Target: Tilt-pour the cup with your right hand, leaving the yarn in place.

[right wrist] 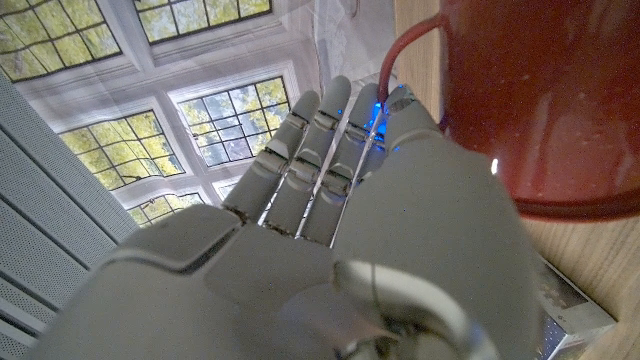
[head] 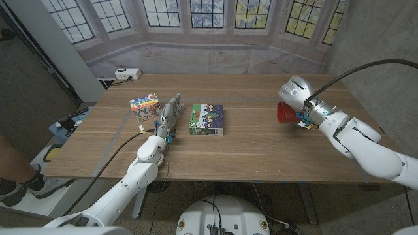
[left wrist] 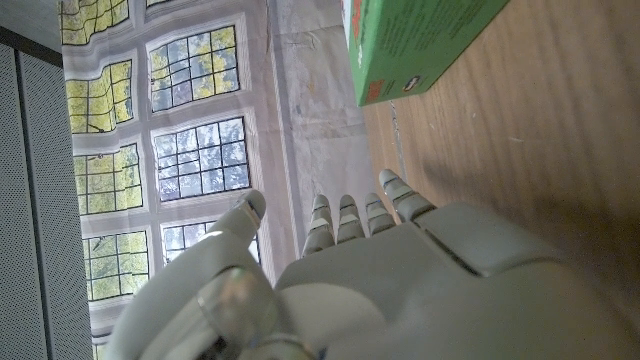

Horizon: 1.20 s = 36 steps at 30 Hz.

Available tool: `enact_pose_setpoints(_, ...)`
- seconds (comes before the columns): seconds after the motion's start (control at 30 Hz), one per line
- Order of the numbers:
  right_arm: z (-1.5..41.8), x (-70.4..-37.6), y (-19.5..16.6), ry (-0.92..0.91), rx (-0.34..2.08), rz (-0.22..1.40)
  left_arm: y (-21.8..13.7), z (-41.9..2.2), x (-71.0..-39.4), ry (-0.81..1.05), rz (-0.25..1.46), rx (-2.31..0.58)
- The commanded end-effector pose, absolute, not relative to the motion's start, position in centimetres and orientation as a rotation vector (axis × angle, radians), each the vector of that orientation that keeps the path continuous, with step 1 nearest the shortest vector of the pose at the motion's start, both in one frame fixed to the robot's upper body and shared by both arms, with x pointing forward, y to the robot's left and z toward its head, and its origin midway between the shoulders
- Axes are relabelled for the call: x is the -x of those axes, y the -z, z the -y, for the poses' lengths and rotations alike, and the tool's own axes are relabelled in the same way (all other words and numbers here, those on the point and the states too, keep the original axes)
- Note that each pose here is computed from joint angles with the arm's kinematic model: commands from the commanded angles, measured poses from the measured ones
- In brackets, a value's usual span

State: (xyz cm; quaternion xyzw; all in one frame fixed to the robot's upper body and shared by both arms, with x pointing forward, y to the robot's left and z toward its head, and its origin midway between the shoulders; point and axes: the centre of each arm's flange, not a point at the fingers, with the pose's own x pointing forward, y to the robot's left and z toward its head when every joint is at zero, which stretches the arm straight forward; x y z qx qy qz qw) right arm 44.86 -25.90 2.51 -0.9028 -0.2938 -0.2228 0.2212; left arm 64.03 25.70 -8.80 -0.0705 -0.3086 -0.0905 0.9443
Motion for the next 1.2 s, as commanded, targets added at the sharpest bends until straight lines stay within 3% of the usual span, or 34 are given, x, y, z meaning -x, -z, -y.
enact_pose_setpoints(0.03, 25.8, -44.7, -3.5, 0.727, 2.508, 0.885, 8.6, -25.4, -64.2, 0.186, 0.638, 0.137)
enact_pose_setpoints(1.2, 25.3, -44.7, -5.6, 0.88, 2.518, 0.941, 7.8, -26.9, -64.7, 0.183, 0.655, 0.133)
